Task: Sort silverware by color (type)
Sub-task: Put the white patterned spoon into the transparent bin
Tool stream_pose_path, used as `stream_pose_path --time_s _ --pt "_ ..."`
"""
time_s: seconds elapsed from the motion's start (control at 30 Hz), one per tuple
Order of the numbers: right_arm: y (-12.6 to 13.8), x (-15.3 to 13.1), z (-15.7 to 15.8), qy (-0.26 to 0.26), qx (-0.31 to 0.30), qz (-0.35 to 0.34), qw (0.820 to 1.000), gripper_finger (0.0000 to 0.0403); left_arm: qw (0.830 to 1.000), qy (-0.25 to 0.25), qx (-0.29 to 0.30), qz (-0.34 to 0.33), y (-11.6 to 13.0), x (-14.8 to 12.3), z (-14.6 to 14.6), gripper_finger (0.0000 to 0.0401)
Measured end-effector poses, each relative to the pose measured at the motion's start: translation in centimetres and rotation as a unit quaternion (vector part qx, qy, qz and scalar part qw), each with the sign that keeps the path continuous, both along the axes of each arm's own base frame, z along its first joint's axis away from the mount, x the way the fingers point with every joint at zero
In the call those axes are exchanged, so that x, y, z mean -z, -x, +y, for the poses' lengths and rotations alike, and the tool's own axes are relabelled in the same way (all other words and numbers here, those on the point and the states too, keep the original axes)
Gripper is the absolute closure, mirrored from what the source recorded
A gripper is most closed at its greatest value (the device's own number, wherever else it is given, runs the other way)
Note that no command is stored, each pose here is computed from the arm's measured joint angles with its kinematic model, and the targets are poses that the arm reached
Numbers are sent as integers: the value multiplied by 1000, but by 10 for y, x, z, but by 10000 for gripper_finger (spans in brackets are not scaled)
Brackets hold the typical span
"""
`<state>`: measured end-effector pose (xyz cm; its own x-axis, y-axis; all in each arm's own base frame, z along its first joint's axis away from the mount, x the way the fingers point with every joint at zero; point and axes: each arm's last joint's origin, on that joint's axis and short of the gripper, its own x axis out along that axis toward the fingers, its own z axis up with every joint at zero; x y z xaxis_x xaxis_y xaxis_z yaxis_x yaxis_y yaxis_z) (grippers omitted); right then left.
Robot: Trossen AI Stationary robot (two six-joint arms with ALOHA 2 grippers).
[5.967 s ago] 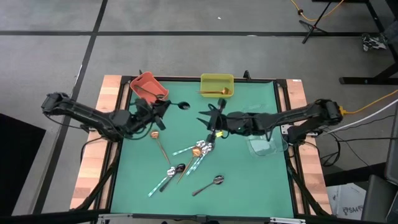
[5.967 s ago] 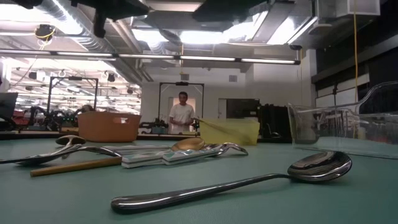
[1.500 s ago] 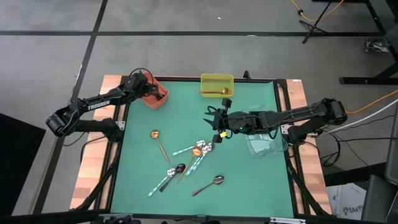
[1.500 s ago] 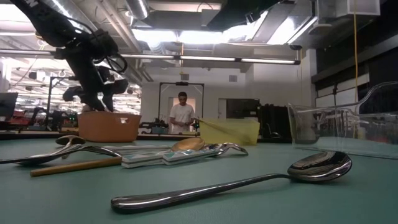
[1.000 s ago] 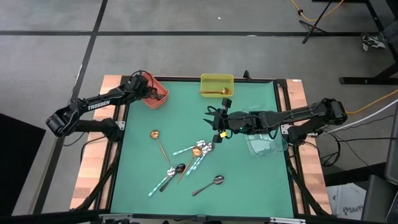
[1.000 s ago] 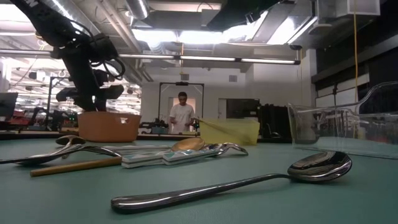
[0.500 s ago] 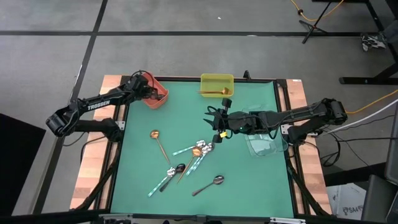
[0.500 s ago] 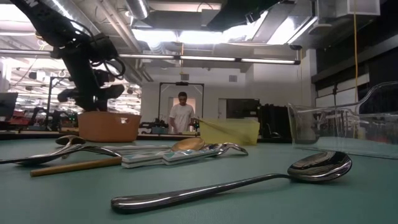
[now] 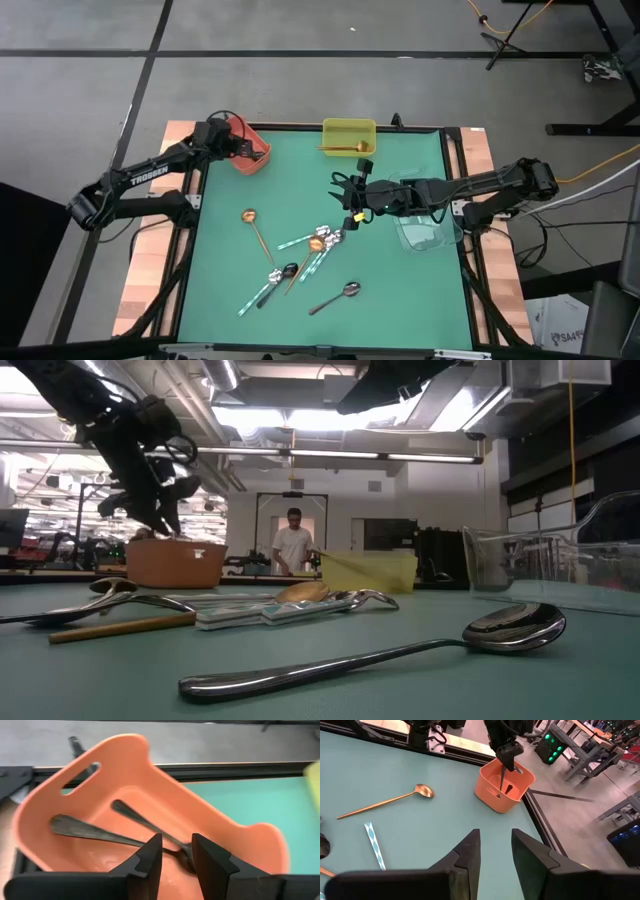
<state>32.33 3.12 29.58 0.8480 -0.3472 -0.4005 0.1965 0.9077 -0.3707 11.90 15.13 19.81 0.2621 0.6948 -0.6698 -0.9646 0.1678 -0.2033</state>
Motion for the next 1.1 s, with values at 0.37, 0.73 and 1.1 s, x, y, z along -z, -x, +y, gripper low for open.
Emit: stream_pose_path --time_s 0.37,0.73,1.1 --pt "0 0 0 0 0 0 1000 299 985 -34 145 -82 -28 -17 -23 302" --pt "0 0 0 0 0 -1 1000 299 954 -51 270 -118 -60 -24 -62 302" --pt "0 0 0 0 0 -1 1000 299 915 -35 383 -123 -76 -23 -108 302"
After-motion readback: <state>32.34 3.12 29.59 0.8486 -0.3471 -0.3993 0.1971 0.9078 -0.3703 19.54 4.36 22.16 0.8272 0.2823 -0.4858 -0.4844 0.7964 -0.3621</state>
